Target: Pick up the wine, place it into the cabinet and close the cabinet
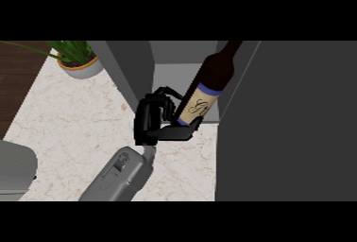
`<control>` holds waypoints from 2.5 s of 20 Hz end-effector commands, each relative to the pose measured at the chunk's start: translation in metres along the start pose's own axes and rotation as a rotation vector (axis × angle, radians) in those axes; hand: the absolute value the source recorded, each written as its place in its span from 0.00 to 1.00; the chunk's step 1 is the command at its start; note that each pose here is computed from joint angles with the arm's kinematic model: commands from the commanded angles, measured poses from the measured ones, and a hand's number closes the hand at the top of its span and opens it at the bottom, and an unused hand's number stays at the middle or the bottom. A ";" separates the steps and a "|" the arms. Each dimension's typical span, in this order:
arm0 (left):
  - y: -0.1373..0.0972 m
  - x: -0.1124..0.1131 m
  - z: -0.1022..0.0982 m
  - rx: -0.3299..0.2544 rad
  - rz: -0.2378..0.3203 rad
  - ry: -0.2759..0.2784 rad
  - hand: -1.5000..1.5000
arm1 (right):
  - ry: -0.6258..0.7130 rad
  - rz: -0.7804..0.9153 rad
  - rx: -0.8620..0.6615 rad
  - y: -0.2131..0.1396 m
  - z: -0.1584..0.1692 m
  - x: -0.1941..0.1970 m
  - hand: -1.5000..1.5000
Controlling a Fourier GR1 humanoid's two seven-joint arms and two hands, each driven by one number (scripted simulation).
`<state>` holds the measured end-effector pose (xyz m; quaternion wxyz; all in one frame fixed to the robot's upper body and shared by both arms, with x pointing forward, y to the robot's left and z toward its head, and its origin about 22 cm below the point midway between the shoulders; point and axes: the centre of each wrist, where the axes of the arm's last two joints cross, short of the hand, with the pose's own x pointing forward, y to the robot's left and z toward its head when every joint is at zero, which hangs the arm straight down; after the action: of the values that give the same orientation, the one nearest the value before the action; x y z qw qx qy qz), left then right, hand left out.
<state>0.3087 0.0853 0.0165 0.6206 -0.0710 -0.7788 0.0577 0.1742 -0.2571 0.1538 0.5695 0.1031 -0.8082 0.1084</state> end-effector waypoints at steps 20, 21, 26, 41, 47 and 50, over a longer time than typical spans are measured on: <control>0.027 -0.071 0.012 0.097 0.122 0.083 1.00 | 0.007 -0.013 -0.010 0.007 0.010 -0.014 0.00; 0.027 -0.064 -0.006 0.080 0.133 0.105 1.00 | 0.017 -0.004 -0.016 -0.005 -0.009 -0.007 0.00; 0.027 -0.071 -0.010 0.050 0.111 0.087 1.00 | 0.016 -0.002 -0.003 0.010 0.007 -0.006 0.00; 0.012 -0.047 -0.068 0.086 0.134 0.081 1.00 | 0.003 -0.022 0.010 -0.019 -0.004 -0.019 0.00; 0.021 -0.046 -0.080 0.112 0.106 0.104 1.00 | -0.013 -0.029 0.003 -0.001 -0.010 -0.012 0.00; 0.023 -0.054 -0.068 0.116 0.064 0.147 1.00 | 0.023 -0.026 0.027 -0.005 -0.004 -0.028 0.00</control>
<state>0.3887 0.0973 -0.0225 0.6647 -0.0783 -0.7325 0.1247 0.1891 -0.2552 0.1411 0.5739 0.1186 -0.8029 0.1089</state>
